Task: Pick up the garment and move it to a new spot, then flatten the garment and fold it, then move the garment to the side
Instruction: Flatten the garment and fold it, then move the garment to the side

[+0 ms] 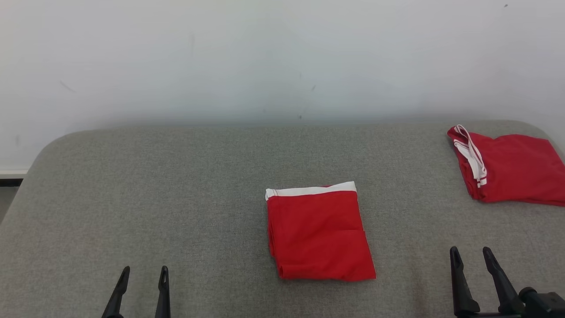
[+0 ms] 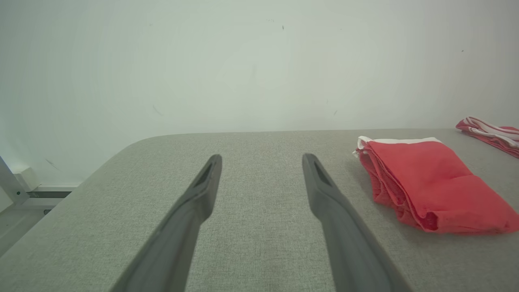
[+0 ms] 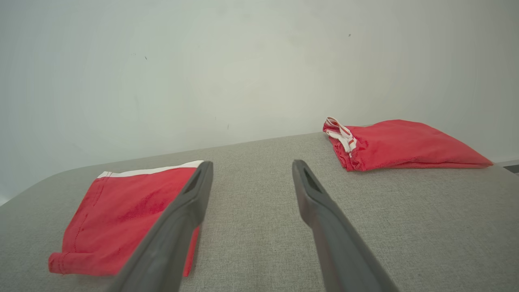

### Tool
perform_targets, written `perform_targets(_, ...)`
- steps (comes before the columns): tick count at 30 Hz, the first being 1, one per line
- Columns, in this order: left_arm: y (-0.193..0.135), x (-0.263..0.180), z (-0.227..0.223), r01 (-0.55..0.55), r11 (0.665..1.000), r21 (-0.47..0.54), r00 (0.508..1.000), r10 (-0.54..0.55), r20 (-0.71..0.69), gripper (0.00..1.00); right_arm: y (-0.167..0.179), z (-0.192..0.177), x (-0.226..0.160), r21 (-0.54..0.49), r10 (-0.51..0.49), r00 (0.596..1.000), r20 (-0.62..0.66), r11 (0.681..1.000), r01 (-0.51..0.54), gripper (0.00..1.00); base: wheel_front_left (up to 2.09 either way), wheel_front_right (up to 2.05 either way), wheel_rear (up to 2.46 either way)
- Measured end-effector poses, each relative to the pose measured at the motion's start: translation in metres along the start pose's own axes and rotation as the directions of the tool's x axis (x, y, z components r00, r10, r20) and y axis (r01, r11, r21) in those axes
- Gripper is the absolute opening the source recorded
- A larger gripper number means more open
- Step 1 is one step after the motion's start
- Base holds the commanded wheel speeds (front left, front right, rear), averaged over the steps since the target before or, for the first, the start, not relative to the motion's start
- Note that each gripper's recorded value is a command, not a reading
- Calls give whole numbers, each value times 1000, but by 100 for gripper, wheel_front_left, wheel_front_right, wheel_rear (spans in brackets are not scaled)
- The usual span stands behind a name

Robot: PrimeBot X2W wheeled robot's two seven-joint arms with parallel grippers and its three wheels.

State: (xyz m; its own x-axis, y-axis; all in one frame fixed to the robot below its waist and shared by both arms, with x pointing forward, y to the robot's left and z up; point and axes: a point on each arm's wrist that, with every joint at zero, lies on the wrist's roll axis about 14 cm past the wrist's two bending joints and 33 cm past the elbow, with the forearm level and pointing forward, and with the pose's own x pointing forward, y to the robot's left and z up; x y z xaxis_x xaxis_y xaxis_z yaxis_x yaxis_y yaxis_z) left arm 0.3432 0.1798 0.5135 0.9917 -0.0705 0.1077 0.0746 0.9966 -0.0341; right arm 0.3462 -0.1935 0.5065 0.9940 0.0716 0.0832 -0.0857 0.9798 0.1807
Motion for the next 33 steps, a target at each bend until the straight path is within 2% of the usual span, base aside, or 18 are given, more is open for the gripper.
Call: perform_targets(33, 17, -10, -4, -7, 1000, 6, 1000, 7, -22, 100, 17, -7, 0, -22, 37, 998, -57, 999, -38, 100, 0, 0, 0)
